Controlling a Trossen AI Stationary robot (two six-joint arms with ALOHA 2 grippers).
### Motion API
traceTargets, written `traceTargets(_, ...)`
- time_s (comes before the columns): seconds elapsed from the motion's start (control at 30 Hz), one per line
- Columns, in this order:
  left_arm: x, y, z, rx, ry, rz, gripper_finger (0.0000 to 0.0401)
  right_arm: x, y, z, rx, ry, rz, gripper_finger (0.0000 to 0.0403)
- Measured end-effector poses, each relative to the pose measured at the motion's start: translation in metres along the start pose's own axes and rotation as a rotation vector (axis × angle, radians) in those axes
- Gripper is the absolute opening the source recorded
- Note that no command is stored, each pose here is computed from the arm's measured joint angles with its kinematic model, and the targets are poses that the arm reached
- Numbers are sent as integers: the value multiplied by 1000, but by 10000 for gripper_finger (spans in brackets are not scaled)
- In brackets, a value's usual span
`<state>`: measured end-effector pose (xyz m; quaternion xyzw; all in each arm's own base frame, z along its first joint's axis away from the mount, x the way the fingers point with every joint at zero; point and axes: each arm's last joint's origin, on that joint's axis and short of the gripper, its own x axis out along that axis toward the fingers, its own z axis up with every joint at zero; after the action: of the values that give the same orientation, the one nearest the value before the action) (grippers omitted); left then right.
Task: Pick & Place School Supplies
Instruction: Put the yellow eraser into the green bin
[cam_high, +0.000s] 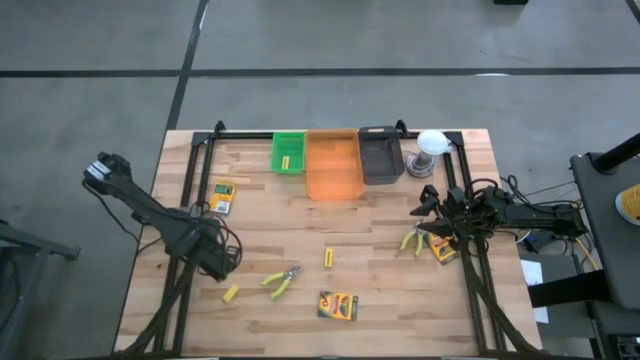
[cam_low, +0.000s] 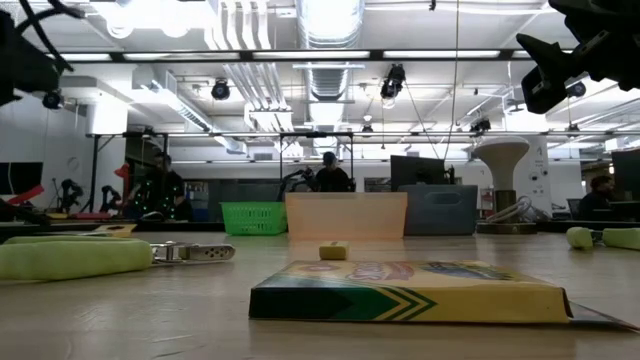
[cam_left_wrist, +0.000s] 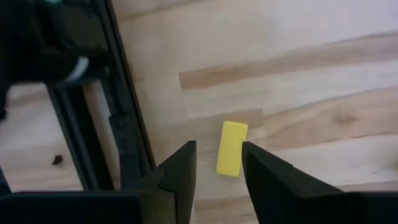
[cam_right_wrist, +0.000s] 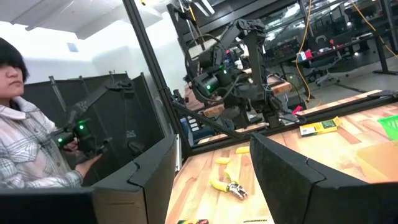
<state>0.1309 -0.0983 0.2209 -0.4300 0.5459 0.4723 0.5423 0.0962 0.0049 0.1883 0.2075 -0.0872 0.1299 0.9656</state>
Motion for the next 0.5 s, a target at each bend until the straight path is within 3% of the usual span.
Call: traceTargets(0.5, 44, -1, -6, -71, 178, -29, 133, 0, 0, 0, 0, 0, 0, 201)
